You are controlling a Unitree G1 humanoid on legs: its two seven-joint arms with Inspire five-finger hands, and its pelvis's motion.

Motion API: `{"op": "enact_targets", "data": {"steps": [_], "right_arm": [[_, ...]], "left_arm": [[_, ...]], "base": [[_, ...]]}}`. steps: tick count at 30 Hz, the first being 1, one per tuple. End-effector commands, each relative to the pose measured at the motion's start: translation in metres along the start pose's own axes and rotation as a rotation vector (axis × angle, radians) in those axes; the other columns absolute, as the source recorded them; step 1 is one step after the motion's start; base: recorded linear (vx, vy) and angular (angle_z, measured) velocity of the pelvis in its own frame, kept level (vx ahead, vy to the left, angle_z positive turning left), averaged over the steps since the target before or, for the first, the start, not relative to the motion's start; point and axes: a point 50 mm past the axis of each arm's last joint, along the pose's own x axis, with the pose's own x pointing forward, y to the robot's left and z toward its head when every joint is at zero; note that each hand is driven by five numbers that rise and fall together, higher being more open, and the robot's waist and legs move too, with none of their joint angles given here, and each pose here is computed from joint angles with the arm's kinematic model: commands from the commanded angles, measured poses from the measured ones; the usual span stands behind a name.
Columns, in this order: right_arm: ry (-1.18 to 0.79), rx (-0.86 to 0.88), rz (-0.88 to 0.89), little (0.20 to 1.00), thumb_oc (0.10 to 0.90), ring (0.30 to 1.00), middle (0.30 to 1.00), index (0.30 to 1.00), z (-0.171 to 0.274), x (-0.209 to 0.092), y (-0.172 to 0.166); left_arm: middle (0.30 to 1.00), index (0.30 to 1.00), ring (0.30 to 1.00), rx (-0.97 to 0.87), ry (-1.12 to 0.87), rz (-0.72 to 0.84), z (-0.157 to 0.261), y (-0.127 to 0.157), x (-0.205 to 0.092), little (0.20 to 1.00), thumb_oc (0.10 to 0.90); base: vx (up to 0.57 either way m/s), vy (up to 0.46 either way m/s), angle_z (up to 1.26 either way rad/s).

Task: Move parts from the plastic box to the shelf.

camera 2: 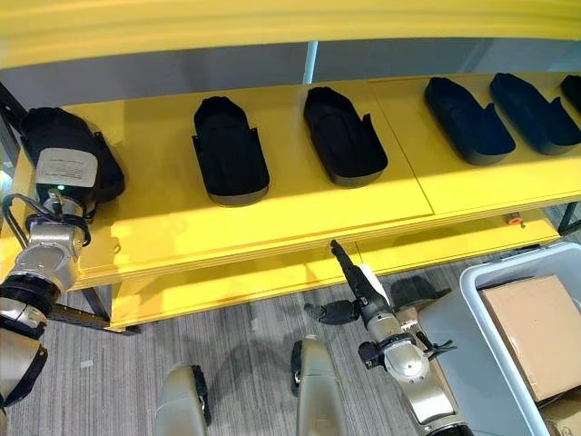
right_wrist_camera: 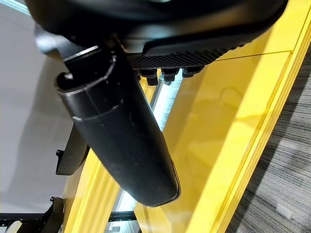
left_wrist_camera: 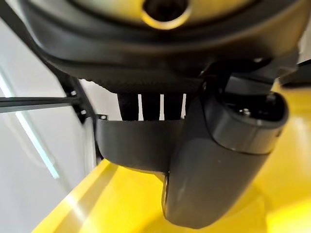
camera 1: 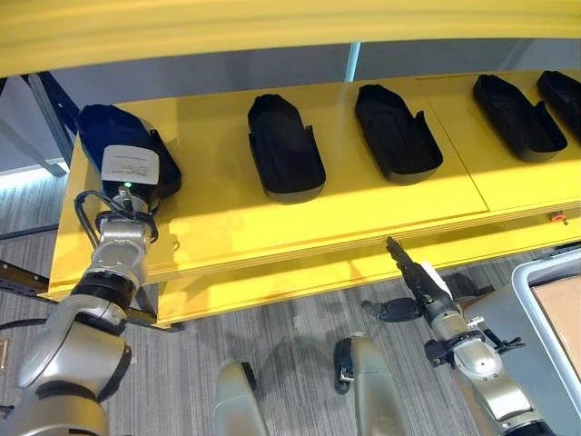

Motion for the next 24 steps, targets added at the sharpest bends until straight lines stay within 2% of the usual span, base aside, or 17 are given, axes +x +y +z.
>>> {"op": "enact_targets", "data": {"steps": [1, 14, 24], "right_arm": [[-0.203, 0.006, -0.097, 1.000, 0.900, 1.000, 1.000, 1.000, 0.032, 0.005, -0.019], [-0.190, 0.010, -0.127, 1.000, 0.900, 1.000, 1.000, 1.000, 0.031, 0.003, -0.027], [-0.183, 0.014, -0.116, 1.000, 0.900, 1.000, 1.000, 1.000, 0.029, 0.002, -0.026]], "left_arm": [[0.300, 0.300, 0.300, 0.055, -0.083, 0.201, 0.010, 0.034, -0.001, 0.300, 0.400], [0.300, 0.300, 0.300, 0.120, -0.185, 0.346, -0.002, 0.052, -0.034, 0.300, 0.400], [0.300, 0.300, 0.300, 0.133, -0.093, 0.265, -0.028, 0.032, -0.036, 0.300, 0.400]], "base": [[0.00, 0.003, 0.05], [0.00, 0.001, 0.01], [0.00, 0.000, 0.00]]}}
